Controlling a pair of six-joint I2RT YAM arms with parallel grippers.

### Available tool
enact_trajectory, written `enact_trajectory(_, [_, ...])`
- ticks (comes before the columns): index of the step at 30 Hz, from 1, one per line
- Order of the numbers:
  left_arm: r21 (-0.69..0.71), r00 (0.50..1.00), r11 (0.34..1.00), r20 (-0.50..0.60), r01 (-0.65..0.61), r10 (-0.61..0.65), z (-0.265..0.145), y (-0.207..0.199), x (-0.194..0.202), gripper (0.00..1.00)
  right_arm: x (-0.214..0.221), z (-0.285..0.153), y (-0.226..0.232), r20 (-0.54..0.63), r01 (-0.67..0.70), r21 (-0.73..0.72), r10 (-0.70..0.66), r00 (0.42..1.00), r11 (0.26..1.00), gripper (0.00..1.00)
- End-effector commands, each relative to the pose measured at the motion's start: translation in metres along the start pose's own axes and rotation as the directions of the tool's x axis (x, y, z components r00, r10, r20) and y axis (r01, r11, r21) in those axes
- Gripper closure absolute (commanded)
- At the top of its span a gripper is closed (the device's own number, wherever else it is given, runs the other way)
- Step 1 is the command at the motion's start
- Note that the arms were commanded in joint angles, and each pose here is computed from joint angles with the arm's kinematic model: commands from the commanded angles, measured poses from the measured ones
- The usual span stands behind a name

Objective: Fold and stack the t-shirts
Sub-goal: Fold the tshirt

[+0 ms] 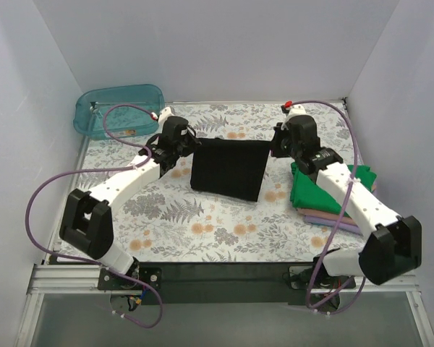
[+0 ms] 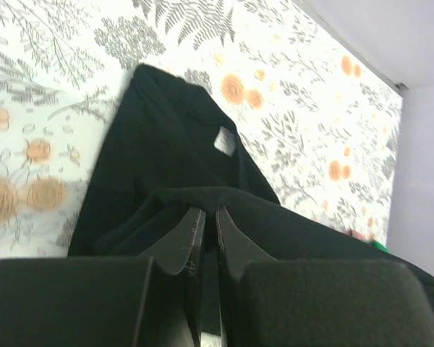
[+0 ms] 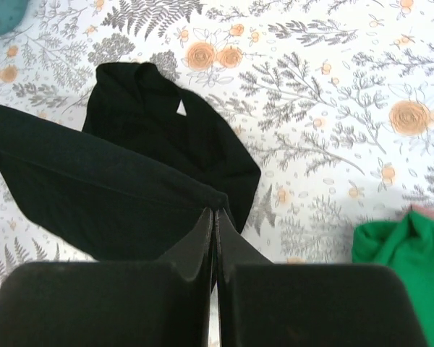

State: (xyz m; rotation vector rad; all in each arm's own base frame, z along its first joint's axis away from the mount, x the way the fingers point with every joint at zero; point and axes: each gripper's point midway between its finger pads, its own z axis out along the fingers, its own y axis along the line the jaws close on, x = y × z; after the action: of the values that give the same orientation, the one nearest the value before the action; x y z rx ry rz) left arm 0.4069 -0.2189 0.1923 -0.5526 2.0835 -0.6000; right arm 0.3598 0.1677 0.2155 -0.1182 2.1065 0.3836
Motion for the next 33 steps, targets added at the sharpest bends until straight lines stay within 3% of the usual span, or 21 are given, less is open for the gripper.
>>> enact_trajectory(1, [-0.013, 0.994, 1.000, 0.104, -0.009, 0.010, 0.019, -0.003, -0.040, 1.00, -0.034, 0.022, -0.006, 0.053, 0.025, -0.046, -0.023, 0.998, 0.999, 0.99])
enact_trajectory(5, [-0.081, 0.996, 0.997, 0.094, -0.006, 0.014, 0.058, 0.014, -0.042, 1.00, -0.021, 0.071, -0.016, -0.049, -0.011, -0.091, 0.006, 0.999, 0.996, 0.99])
enact_trajectory(9, [-0.110, 1.000, 0.994, 0.010, -0.018, 0.019, 0.109, 0.031, -0.029, 1.00, -0.013, 0.110, -0.031, -0.107, -0.058, -0.073, 0.050, 0.993, 0.996, 0.99])
enact_trajectory(13, [-0.095, 0.997, 0.994, -0.068, -0.050, 0.044, 0.143, 0.034, -0.018, 0.90, -0.007, 0.141, -0.040, -0.153, -0.091, -0.089, 0.077, 0.985, 0.992, 0.99])
enact_trajectory(14, [-0.092, 0.995, 0.994, -0.076, -0.066, 0.059, 0.147, 0.034, -0.017, 0.70, 0.000, 0.149, -0.043, -0.175, -0.100, -0.096, 0.082, 0.981, 0.990, 0.97])
enact_trajectory(15, [-0.087, 0.994, 0.993, -0.082, -0.074, 0.067, 0.149, 0.033, -0.017, 0.54, -0.007, 0.152, -0.043, -0.171, -0.092, -0.106, 0.073, 0.982, 0.990, 0.89])
enact_trajectory(16, [-0.070, 0.994, 0.995, -0.080, -0.075, 0.069, 0.150, 0.026, -0.022, 0.39, -0.006, 0.154, -0.044, -0.180, -0.093, -0.106, 0.073, 0.981, 0.990, 0.60])
enact_trajectory(17, [-0.061, 0.994, 0.995, -0.084, -0.078, 0.073, 0.149, 0.023, -0.022, 0.10, -0.003, 0.156, -0.047, -0.196, -0.090, -0.101, 0.069, 0.978, 0.991, 0.45])
enact_trajectory(18, [-0.049, 0.993, 0.995, -0.087, -0.089, 0.084, 0.146, 0.020, -0.024, 0.08, -0.003, 0.154, -0.047, -0.208, -0.084, -0.101, 0.062, 0.976, 0.991, 0.30])
enact_trajectory(19, [-0.033, 0.993, 0.996, -0.080, -0.085, 0.082, 0.137, 0.013, -0.030, 0.08, -0.003, 0.151, -0.046, -0.213, -0.080, -0.109, 0.055, 0.975, 0.991, 0.26])
enact_trajectory(25, [0.057, 0.994, 0.997, -0.095, -0.042, 0.048, 0.088, -0.003, -0.027, 0.07, 0.003, 0.100, 0.003, -0.199, -0.092, -0.265, 0.039, 0.979, 0.960, 0.21])
enact_trajectory(29, [0.108, 0.983, 0.994, -0.181, 0.012, 0.008, 0.071, 0.005, 0.010, 0.07, 0.043, 0.068, 0.053, -0.247, -0.169, -0.440, 0.062, 0.967, 0.882, 0.19])
enact_trajectory(33, [0.083, 0.944, 0.994, -0.327, 0.070, -0.039, 0.073, 0.031, 0.063, 0.07, 0.067, 0.071, 0.075, -0.268, -0.192, -0.474, 0.067, 0.961, 0.859, 0.19])
